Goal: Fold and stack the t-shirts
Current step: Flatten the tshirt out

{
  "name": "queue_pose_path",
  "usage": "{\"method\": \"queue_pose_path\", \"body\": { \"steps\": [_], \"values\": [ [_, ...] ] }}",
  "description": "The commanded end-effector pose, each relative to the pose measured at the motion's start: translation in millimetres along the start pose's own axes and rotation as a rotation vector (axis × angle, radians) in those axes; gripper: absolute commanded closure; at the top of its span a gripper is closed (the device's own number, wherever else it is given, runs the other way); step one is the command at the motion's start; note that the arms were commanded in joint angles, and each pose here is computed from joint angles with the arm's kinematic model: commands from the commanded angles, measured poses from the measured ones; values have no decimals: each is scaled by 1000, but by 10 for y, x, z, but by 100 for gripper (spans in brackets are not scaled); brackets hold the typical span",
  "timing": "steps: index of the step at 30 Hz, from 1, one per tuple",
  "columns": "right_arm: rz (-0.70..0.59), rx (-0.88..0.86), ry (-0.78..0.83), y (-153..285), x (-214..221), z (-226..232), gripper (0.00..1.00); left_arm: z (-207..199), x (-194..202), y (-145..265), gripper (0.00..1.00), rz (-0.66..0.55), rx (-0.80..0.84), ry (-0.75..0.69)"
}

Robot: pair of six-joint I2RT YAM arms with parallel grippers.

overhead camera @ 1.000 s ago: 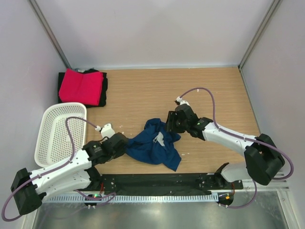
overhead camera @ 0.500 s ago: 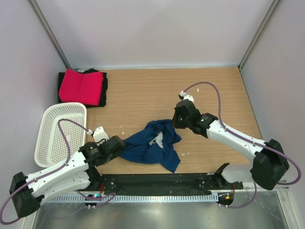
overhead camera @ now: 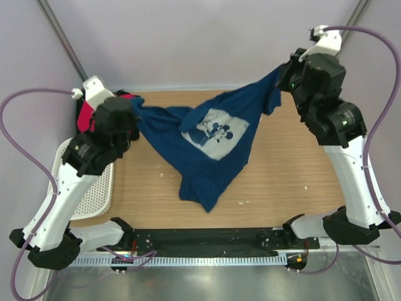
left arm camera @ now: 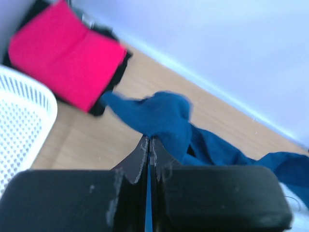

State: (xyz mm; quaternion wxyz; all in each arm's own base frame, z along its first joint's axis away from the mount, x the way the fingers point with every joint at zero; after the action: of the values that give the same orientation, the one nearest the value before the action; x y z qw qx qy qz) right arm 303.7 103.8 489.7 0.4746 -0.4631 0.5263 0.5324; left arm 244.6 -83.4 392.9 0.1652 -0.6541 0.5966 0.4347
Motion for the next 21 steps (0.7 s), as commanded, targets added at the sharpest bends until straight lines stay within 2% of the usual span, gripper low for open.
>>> {"method": "queue_pose_path", "body": {
  "steps": [1, 3, 8, 12, 16, 21],
  "values": [
    [-94, 62, 82, 119, -480, -227, 99, -434, -698, 26, 100, -167, 78, -85],
    [-119, 65, 94, 208, -615, -275, 99, -532, -1002, 187, 100, -215, 115, -71],
    [-133, 74, 102, 411, -645, -392, 99, -423, -1183, 360, 100, -250, 129, -89],
    [-125, 69, 117, 479, -543, -429, 99, -287, -1146, 487, 100, -220, 178, -80],
    [-150, 73, 115, 602, -656, -494, 99, -137, -1100, 649, 100, -161, 219, -56],
    [-144, 134, 128, 618, -729, -581, 99, 176, -1009, 678, 100, -148, 137, -106]
  ]
}}
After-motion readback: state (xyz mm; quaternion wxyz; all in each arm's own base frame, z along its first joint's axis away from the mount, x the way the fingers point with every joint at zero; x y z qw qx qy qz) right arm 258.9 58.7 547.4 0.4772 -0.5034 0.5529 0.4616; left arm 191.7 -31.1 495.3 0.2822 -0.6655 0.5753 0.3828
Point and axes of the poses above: each gripper's point midway between its finger pads, its own y axis back along the fingers, its own z axis along the line the jaws close on, x = y × z, the point moved 4 cm from there along y, back along the fingers, and after that the axes turned 13 degrees about y, right-handed, at the moved point
